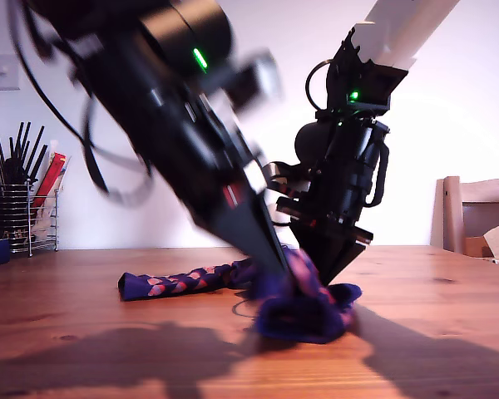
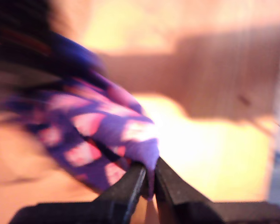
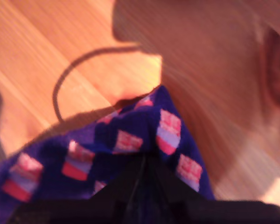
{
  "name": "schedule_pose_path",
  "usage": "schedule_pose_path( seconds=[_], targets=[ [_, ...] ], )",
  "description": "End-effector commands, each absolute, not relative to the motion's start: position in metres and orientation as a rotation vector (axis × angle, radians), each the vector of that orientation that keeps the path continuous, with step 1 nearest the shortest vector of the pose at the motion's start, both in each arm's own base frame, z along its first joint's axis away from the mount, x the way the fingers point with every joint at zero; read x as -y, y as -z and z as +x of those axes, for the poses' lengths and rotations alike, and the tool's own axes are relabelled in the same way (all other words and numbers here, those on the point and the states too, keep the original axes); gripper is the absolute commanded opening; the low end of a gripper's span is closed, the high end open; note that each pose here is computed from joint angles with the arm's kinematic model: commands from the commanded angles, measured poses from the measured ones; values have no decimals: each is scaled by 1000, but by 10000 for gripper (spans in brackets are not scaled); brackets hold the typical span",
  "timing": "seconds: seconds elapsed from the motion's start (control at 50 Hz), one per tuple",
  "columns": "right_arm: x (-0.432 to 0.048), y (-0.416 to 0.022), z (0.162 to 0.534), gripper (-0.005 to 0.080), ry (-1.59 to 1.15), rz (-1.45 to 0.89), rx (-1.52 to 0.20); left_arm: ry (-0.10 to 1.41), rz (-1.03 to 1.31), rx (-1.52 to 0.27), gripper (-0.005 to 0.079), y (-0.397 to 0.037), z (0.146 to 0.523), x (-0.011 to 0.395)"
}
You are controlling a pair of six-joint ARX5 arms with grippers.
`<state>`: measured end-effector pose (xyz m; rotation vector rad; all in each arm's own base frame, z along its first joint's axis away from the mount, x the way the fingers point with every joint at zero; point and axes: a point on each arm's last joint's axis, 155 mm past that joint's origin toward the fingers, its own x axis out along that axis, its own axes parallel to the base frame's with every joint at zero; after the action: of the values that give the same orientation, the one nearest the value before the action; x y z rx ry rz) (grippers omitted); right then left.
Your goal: Fold the socks in front of you. After folding them, place them to the left side.
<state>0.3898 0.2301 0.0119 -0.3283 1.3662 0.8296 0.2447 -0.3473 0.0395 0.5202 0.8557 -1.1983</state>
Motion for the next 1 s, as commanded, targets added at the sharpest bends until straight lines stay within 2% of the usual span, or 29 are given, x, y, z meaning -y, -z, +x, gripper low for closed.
schedule_pose_path(
  seconds=[0.0,0.14,0.38,0.54,0.64,0.86,0.98],
  targets=[
    [-229,-3,392,-13,-827,-333,-1381,1239,542,-942,-22,-7,221,349],
    [-229,-2,390,-13,-831,-335,-1390,1262,548,-954,-22,5,209,360],
    [-226,-2,386,-13,-835,-339,-1408,1249,528,-926,-22,-3,218,361],
    [-226,-2,385,-13,-839,-342,-1407,1239,518,-922,17,-10,221,358],
    [-226,-2,384,-13,-847,-351,-1408,1232,501,-874,70,-29,227,358],
    [-226,-2,385,-13,-849,-352,-1405,1217,456,-815,280,-55,237,359],
    [-227,-2,386,-13,-850,-354,-1398,1238,439,-843,292,-54,230,359]
  ],
)
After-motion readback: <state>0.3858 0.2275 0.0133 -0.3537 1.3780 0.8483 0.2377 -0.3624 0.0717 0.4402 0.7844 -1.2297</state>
